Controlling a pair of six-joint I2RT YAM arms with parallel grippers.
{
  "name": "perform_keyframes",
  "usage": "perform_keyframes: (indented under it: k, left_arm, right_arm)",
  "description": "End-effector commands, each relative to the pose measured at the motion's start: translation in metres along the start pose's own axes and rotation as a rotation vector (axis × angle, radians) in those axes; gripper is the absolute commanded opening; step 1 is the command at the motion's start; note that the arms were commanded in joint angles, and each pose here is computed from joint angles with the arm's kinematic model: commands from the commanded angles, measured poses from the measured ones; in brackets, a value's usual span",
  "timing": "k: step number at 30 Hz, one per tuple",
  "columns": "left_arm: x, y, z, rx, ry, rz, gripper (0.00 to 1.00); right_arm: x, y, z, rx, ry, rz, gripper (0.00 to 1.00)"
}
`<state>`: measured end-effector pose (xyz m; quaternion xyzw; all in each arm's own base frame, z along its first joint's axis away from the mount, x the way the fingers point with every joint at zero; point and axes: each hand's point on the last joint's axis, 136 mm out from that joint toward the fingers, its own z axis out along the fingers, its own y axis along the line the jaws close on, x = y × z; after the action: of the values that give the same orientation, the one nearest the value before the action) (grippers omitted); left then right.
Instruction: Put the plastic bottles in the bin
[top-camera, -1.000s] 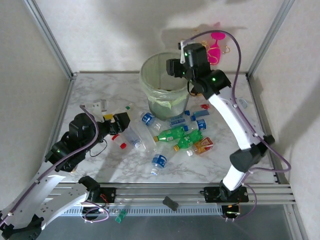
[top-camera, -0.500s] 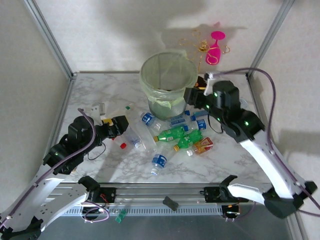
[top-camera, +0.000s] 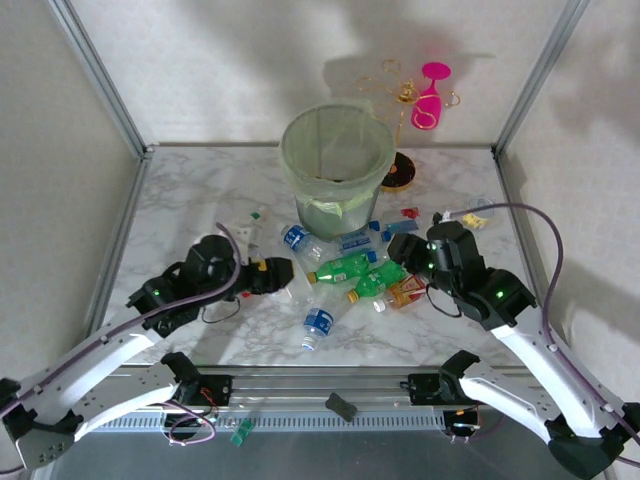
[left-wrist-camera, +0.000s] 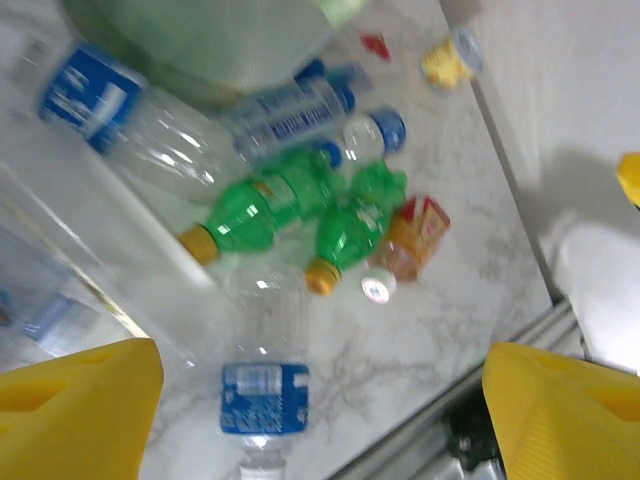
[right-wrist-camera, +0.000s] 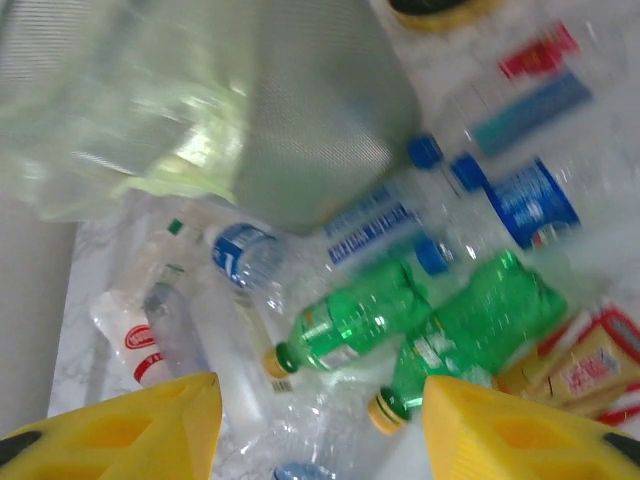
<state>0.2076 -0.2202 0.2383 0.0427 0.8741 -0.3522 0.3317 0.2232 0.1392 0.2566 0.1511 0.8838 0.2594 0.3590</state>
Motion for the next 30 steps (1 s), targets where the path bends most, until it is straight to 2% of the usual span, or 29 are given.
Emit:
perform_keyframes:
  k: [1,4,9,11,13,16,17,20,30]
  left_arm:
    - [0.020,-0.005,0.017,-0.046,0.052,0.095,0.83]
    - [0.037,-0.010,0.029,-0.108,0.081,0.186,0.83]
    - [0.051,-0.007,0.042,-0.168,0.105,0.239,0.84]
    - [0.052,-0.007,0.043,-0.175,0.106,0.247,0.84]
    - [0.051,-0.007,0.043,-0.177,0.100,0.252,0.84]
    - [0.051,-0.008,0.043,-0.181,0.096,0.270,0.84]
    - [0.051,-0.008,0.042,-0.184,0.095,0.275,0.84]
    - [0.050,-0.008,0.042,-0.194,0.092,0.284,0.84]
    - [0.048,-0.009,0.040,-0.192,0.078,0.282,0.84]
  right_arm:
    - [0.023,-0.035,0.006,0.102,0.038,0.214,0.55]
    - [0.045,-0.060,0.020,0.184,0.072,0.286,0.55]
    - [0.063,-0.097,0.031,0.317,0.055,0.378,0.60]
    - [0.069,-0.109,0.036,0.366,0.050,0.412,0.64]
    - [0.073,-0.121,0.037,0.432,0.042,0.437,0.78]
    - [0.075,-0.127,0.044,0.466,0.033,0.437,0.80]
    - [0.075,-0.128,0.045,0.467,0.030,0.446,0.84]
    - [0.074,-0.126,0.053,0.446,0.021,0.458,0.88]
    - [0.078,-0.134,0.074,0.466,0.030,0.502,0.85]
